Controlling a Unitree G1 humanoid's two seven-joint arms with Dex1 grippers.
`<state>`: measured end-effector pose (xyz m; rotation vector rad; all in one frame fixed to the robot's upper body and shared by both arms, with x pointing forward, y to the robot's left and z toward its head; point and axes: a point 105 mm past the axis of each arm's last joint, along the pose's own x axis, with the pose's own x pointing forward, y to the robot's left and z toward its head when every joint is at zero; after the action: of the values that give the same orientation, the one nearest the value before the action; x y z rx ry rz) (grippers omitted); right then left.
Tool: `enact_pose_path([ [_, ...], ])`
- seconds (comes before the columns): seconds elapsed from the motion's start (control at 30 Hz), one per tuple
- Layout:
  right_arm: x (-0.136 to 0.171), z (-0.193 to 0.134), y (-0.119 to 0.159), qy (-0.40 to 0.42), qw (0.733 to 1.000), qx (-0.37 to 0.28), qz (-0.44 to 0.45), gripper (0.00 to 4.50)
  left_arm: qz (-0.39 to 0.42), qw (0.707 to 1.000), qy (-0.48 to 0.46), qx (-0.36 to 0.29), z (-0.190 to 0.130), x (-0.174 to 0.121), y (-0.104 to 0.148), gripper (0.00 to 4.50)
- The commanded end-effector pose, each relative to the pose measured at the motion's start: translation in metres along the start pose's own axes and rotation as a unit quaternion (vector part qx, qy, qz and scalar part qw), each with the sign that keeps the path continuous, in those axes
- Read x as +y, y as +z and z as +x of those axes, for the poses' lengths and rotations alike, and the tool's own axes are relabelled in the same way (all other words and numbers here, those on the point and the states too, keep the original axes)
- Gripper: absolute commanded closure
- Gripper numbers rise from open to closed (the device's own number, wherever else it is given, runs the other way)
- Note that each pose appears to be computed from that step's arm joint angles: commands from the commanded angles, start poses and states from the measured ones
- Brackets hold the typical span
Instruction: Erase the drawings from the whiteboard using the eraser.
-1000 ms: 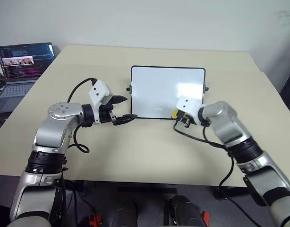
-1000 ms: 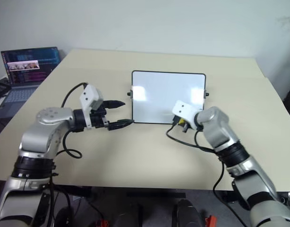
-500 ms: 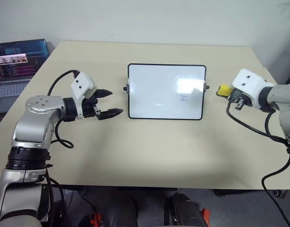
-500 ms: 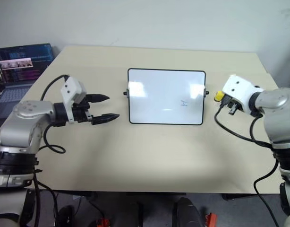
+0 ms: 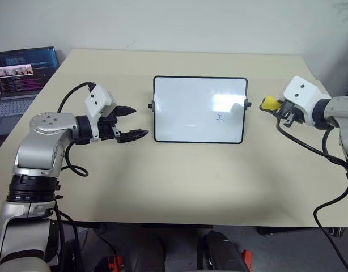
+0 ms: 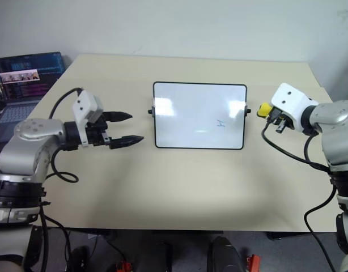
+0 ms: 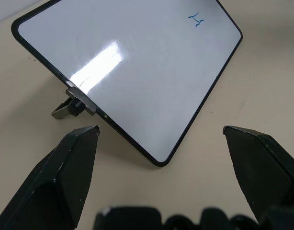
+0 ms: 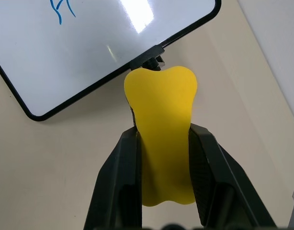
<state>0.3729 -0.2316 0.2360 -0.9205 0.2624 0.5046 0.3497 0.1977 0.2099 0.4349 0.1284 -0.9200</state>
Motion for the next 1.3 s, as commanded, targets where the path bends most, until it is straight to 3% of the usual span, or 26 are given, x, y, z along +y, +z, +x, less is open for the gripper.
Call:
enact_pose_path([
  [0.03, -0.015, -0.01, 0.012, -0.029, 0.999, -0.021, -0.011, 3.52, 0.03, 0.999, 0.014, -0.021, -0.007, 0.006, 0.019, 0.0],
  [0.47, -0.016, -0.004, 0.045, -0.039, 0.995, -0.096, 0.007, 3.52, 0.034, 0.999, 0.02, -0.032, -0.004, 0.007, 0.023, 0.0],
  [0.93, -0.009, 0.002, 0.051, -0.03, 0.994, -0.108, 0.01, 3.52, 0.035, 0.998, 0.023, -0.035, -0.005, 0.007, 0.024, 0.0],
  [1.17, 0.02, 0.028, 0.073, -0.022, 0.99, -0.138, 0.023, 3.52, 0.037, 0.998, 0.022, -0.039, 0.0, 0.007, 0.025, 0.0],
  [1.3, 0.026, 0.05, 0.065, -0.051, 0.991, -0.117, 0.036, 3.52, 0.038, 0.998, 0.02, -0.04, 0.002, 0.007, 0.025, 0.0],
])
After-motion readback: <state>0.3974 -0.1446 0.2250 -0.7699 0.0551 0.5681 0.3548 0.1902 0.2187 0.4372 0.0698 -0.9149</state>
